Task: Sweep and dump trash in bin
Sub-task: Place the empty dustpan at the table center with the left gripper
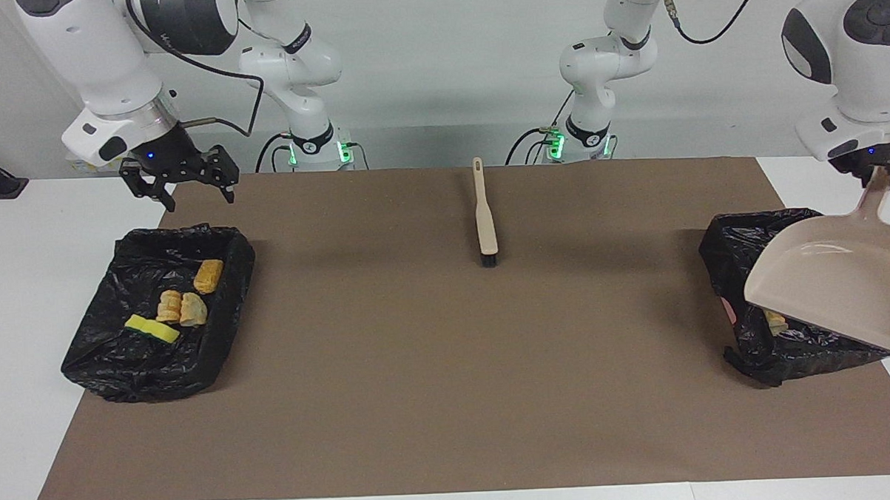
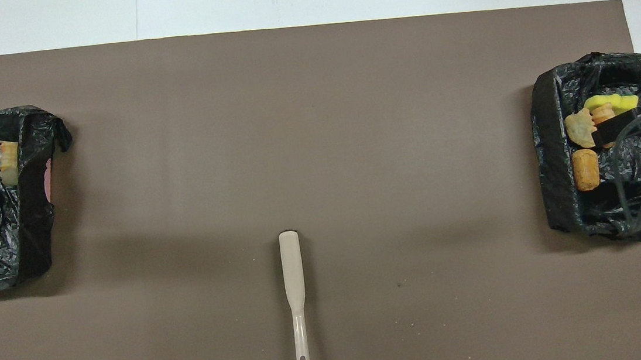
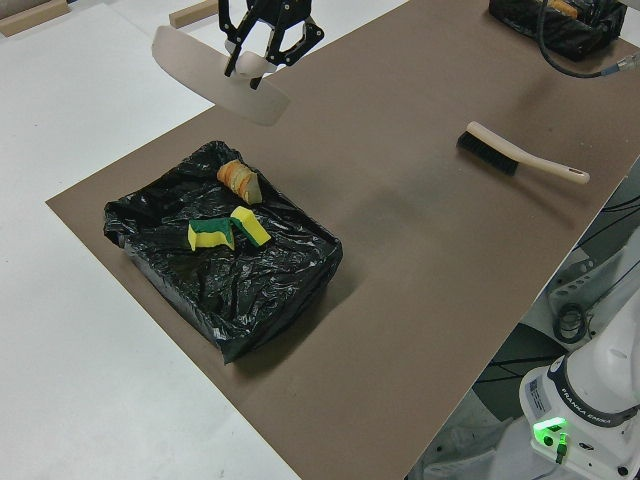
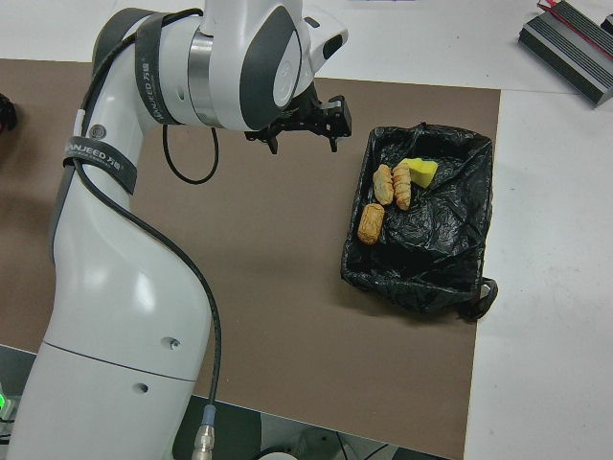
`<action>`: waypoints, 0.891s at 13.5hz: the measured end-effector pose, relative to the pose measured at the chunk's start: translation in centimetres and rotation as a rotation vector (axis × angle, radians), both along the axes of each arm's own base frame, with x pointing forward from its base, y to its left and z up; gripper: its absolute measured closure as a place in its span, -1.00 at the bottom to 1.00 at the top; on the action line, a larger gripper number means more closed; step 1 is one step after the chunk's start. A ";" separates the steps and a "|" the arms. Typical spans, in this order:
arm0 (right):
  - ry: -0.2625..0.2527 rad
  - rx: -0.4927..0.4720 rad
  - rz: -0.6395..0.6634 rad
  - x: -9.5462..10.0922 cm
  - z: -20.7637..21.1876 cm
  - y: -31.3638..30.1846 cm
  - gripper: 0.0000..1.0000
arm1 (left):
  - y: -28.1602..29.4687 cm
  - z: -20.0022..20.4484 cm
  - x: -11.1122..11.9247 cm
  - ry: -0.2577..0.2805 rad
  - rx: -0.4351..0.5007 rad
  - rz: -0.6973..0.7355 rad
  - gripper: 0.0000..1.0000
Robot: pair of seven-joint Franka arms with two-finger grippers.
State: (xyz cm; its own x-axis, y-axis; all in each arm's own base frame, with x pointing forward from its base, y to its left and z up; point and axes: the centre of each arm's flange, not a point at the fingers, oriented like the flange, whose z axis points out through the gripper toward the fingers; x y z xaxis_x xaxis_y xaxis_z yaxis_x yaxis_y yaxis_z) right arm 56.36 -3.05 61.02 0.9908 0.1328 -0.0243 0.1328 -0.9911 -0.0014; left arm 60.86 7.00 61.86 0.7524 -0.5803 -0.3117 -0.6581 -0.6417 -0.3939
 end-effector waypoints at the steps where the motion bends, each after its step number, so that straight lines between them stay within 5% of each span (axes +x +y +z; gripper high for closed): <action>1: 0.000 0.000 0.002 0.0 0.0 0.1 -1.00 | -1.0 -0.5 0.1 -0.031 -0.089 0.059 0.37; 6: 0.000 0.000 0.016 0.0 0.0 0.9 -1.00 | -12.8 -4.7 -0.1 -0.114 -0.315 0.357 0.37; 12: 0.000 0.000 0.017 0.0 0.0 1.0 -1.00 | -32.3 -12.7 -3.4 -0.190 -0.566 0.591 0.37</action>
State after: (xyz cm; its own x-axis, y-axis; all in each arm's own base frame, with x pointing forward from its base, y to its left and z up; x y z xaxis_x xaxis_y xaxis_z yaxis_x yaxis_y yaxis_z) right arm 56.40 -2.09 61.02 0.9884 0.1496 -0.0243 0.1496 -0.9887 -0.0016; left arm 57.48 -25.32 49.14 0.9920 -0.1051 0.0705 -0.1069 -0.9940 0.0214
